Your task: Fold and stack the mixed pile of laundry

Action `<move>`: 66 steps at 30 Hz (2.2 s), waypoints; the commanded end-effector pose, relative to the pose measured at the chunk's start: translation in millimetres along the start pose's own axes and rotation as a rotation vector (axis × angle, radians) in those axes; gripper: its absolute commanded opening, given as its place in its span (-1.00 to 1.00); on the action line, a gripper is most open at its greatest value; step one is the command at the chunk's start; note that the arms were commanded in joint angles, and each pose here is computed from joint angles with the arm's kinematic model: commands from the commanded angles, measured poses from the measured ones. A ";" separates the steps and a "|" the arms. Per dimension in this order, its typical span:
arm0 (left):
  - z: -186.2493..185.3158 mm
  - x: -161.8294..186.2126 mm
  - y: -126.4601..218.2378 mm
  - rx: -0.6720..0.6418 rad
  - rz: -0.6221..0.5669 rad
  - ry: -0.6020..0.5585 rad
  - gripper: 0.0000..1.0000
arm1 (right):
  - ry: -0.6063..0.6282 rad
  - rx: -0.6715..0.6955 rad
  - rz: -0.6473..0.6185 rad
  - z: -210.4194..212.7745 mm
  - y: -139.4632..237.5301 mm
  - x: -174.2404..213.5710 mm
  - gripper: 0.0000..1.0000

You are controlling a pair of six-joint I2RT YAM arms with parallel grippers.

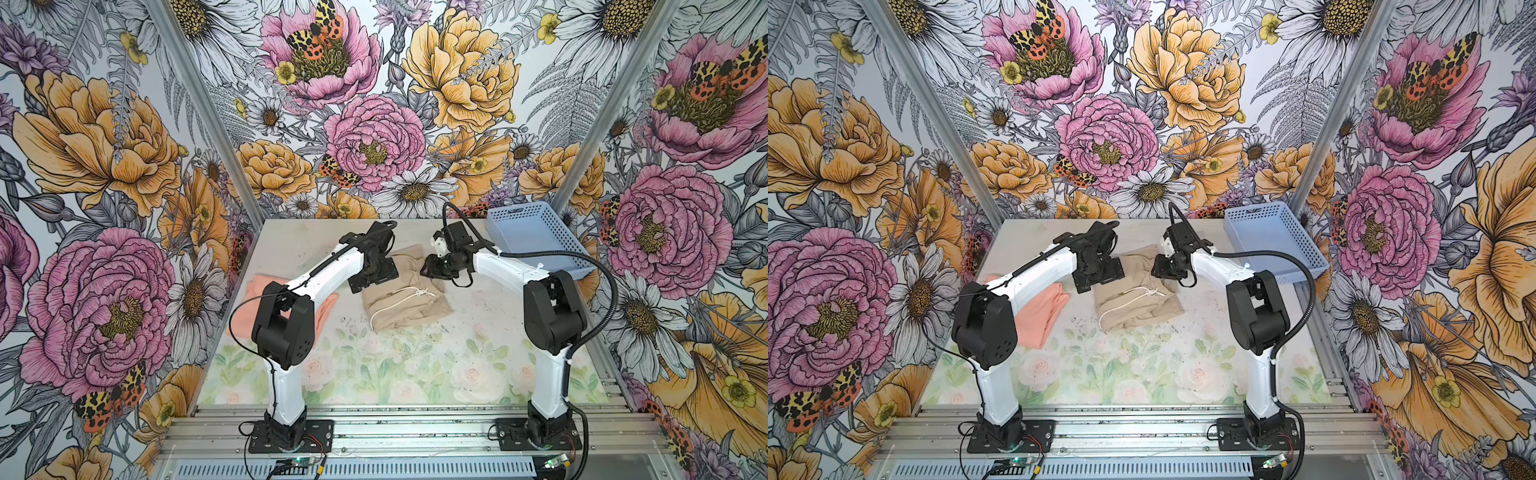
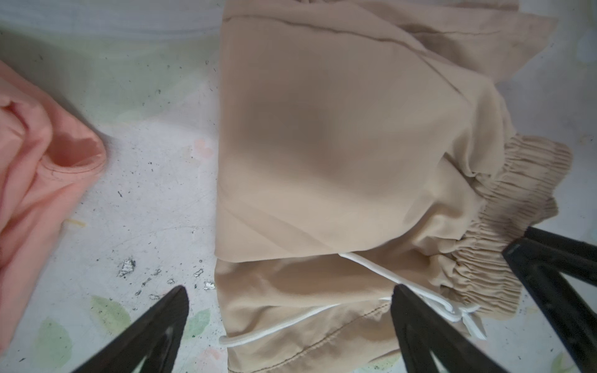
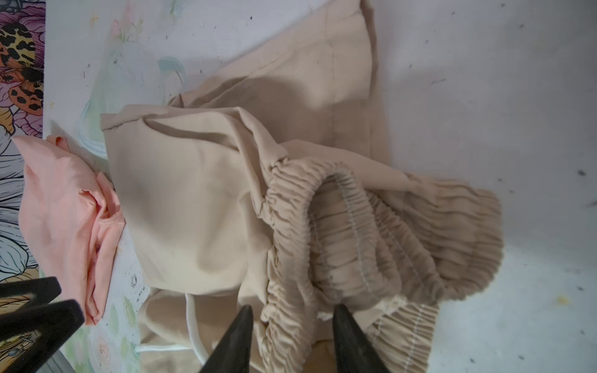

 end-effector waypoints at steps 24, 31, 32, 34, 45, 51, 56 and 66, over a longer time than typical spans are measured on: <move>21.7 -30.3 -47.4 -0.010 0.010 0.005 0.87 | -0.041 -0.141 -0.096 -30.4 61.6 1.6 -1.00; 18.0 -26.5 -58.6 -0.010 0.039 -0.010 0.81 | -0.088 -0.024 -0.090 -71.4 44.3 6.8 -1.00; 16.4 -25.1 -60.1 -0.009 0.043 -0.015 0.81 | -0.094 0.004 -0.098 -77.9 42.6 6.2 -1.00; 15.7 -24.7 -62.4 -0.010 0.050 -0.019 0.81 | -0.100 0.052 -0.112 -88.1 39.7 2.6 -1.00; 5.1 -21.6 -70.3 0.008 0.072 -0.058 0.80 | -0.126 0.121 -0.107 -107.1 19.0 -8.2 -0.89; 3.2 -25.4 -64.2 0.012 0.053 -0.080 0.80 | -0.117 0.036 -0.183 -89.8 54.7 -20.7 -0.33; 1.2 -29.1 -64.0 0.016 0.045 -0.084 0.80 | -0.133 -0.036 -0.180 -90.8 50.5 -32.4 -0.16; 2.4 -32.6 -68.0 0.018 0.048 -0.106 0.81 | -0.122 -0.162 -0.095 -86.3 26.5 -30.0 -0.16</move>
Point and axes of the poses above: each gripper's point midway between its finger pads, its own y axis back along the fingers, its own z axis along the line the jaws close on, x = y × z, the point moved 8 cm from there along y, back along the fingers, and after that the axes turned 3 degrees about -y, right-handed, at the moved point
